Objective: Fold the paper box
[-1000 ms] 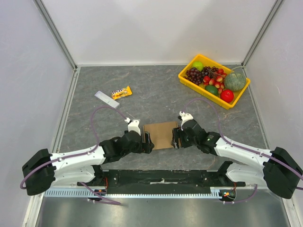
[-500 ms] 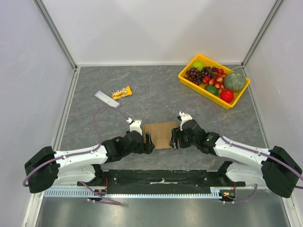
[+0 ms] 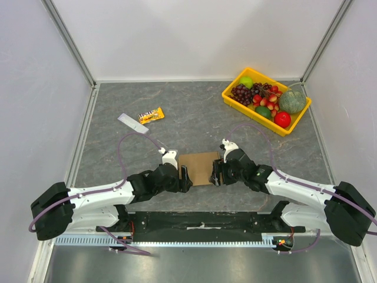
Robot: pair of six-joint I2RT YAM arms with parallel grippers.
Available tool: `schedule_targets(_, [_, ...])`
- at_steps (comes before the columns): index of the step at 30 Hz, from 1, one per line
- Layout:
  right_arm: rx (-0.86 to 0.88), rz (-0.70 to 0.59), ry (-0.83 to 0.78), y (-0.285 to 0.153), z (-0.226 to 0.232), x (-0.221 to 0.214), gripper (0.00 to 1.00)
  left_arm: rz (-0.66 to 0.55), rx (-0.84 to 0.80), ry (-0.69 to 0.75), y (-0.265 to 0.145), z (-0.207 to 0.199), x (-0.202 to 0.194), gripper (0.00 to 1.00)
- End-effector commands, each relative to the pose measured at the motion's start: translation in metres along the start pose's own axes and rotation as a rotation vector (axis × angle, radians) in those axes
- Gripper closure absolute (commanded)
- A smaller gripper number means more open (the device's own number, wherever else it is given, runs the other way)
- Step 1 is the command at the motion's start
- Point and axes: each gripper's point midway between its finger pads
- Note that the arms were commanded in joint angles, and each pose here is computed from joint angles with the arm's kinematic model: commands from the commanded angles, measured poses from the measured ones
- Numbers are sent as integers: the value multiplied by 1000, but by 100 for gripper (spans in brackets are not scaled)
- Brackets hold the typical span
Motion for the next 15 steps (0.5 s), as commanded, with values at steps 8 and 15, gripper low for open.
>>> schedule_targets(8, [61, -32, 18, -5, 17, 12, 29, -57, -58, -9, -4, -22, 25, 25])
schedule_targets(15, [67, -34, 17, -9, 20, 14, 30, -53, -56, -5, -4, -22, 24, 26])
Point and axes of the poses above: each gripper's point midway between its finger pads, its own y axis out along the fingers, its own z axis along the line the jaws close on, x = y × z, and after that the axes turned 7 degrees about y, right-handed
